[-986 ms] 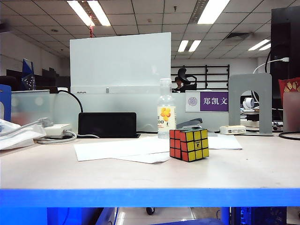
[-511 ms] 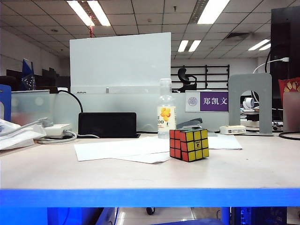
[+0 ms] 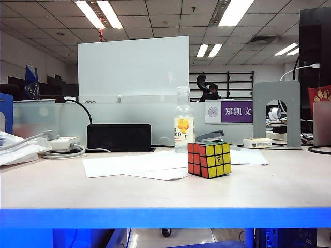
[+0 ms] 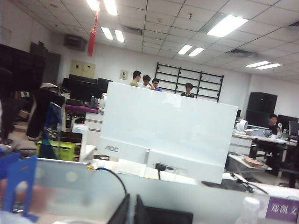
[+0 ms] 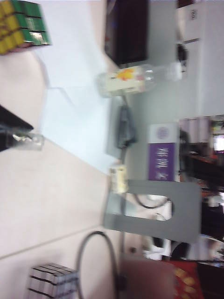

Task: Rotate the Rubik's Cube so that the bottom side is facing up.

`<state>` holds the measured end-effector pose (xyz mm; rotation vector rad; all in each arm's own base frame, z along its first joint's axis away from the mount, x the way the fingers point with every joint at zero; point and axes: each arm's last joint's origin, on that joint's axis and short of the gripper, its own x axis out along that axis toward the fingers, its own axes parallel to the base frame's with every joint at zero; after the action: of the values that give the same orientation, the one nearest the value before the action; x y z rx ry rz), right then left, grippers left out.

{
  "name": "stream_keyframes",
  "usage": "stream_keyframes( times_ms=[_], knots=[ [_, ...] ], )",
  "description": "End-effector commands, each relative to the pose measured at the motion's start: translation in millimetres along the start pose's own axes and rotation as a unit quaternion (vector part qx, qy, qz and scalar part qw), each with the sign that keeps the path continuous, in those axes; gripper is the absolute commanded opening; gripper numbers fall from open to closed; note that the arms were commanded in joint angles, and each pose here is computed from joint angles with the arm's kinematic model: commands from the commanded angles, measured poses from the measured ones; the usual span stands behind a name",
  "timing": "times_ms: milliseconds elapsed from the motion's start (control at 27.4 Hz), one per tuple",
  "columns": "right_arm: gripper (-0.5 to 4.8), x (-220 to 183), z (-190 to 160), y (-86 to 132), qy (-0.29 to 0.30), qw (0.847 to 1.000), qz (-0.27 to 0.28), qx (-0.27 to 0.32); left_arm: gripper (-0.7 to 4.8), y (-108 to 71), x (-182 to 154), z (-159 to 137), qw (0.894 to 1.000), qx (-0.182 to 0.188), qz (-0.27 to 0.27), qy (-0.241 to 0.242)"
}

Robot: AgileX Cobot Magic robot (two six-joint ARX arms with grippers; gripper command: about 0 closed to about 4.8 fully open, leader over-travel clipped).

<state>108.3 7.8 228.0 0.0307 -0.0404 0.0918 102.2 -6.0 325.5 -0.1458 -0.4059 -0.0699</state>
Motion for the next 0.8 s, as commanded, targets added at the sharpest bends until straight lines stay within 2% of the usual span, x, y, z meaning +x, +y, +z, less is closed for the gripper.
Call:
stream_keyframes(
  times_ms=[37, 219, 292, 438, 621, 694, 803],
  knots=[
    [-0.05, -9.4, -12.7, -0.6, -0.053, 0.999, -0.003, 0.001, -0.06, 0.6, -16.6, -2.8, 0.999, 0.013, 0.004, 0.045],
    [-0.04, -14.8, -43.1, -1.3, -0.075, 0.997, -0.001, 0.000, -0.06, 1.8, -38.6, -14.0, 0.996, 0.014, -0.004, 0.091],
    [-0.01, -13.8, -48.2, -1.6, -0.048, 0.999, -0.002, 0.000, -0.06, 2.9, -44.0, -23.8, 0.994, 0.017, -0.007, 0.107],
    [-0.01, -13.4, -51.3, -1.6, -0.033, 0.999, -0.002, 0.001, -0.06, 6.1, -52.8, -50.4, 0.991, 0.037, -0.015, 0.127],
    [-0.01, -13.4, -51.5, -1.9, -0.032, 0.999, -0.005, 0.001, -0.06, 11.2, -56.5, -89.9, 0.992, 0.000, -0.013, 0.125],
    [-0.01, -13.4, -51.6, -1.9, -0.032, 0.999, -0.006, 0.000, -0.06, 14.3, -58.0, -106.3, 0.991, -0.013, 0.007, 0.135],
    [-0.01, -13.3, -52.1, -1.9, -0.029, 1.000, -0.006, 0.000, -0.06, 19.4, -62.5, -131.2, 0.986, -0.013, 0.040, 0.162]
  ],
)
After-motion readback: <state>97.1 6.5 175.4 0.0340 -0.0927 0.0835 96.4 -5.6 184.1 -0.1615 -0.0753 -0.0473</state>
